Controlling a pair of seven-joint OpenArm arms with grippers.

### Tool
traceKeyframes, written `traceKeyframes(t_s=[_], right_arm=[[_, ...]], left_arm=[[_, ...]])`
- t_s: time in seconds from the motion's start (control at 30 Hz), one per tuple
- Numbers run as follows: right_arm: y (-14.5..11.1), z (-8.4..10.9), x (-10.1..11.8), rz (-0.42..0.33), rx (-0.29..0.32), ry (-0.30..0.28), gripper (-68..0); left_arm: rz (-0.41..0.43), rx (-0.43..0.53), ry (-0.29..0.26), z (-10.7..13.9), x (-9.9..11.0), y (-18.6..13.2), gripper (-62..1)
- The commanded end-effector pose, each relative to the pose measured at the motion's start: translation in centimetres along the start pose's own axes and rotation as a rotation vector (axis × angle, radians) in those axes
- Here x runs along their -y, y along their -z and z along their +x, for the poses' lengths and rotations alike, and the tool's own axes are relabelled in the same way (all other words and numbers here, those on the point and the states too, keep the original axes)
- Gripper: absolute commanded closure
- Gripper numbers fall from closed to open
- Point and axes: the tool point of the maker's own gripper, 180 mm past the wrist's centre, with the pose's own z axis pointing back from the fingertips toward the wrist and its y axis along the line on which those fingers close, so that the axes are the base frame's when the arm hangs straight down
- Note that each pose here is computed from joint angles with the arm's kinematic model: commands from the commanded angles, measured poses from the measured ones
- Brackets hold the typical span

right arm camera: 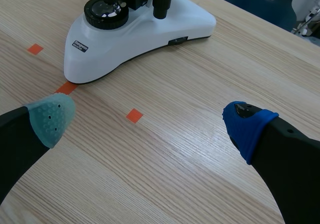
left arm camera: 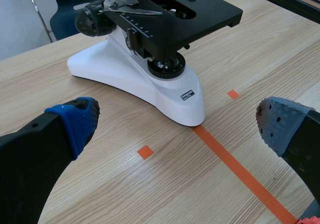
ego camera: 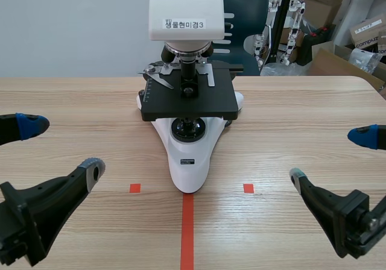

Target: Point at the objective lens

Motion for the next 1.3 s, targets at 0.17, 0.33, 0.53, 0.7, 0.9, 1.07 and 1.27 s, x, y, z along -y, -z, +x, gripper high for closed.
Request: traceKeyframes(t_s=[0.17,0.33,0.53,0.7,0.9,1.07,1.27], right_arm=[[0.2,1.1,0.3,-0.003,0.039,-0.009,-66.5],[0.2,1.1,0.3,-0.003,0.036,-0.009,-66.5],[0.2,1.1,0.3,-0.003,0.036,-0.009,-66.5],[0.2,1.1,0.3,-0.003,0.036,-0.009,-66.5],[0.2,1.1,0.3,-0.006,0.036,-0.009,-66.5],[0.2,1.1,0.3,-0.007,0.035,-0.009,-66.5],[0.2,1.1,0.3,-0.007,0.036,-0.01,-66.5]], left_arm=[[-0.003,0.005,0.026,0.2,0.1,0.1,-61.8],[-0.01,-0.032,0.097,-0.6,0.2,0.1,-31.4],[-0.015,-0.032,0.122,-0.6,0.2,0.0,-24.1],[-0.011,0.027,0.137,-0.5,-0.1,-0.3,-6.3],[-0.004,0.083,0.14,-0.8,-1.4,0.0,-4.1],[0.0,0.108,0.132,-1.2,-2.5,1.3,-4.0],[-0.055,0.136,0.145,-0.5,-2.4,4.0,-4.0]])
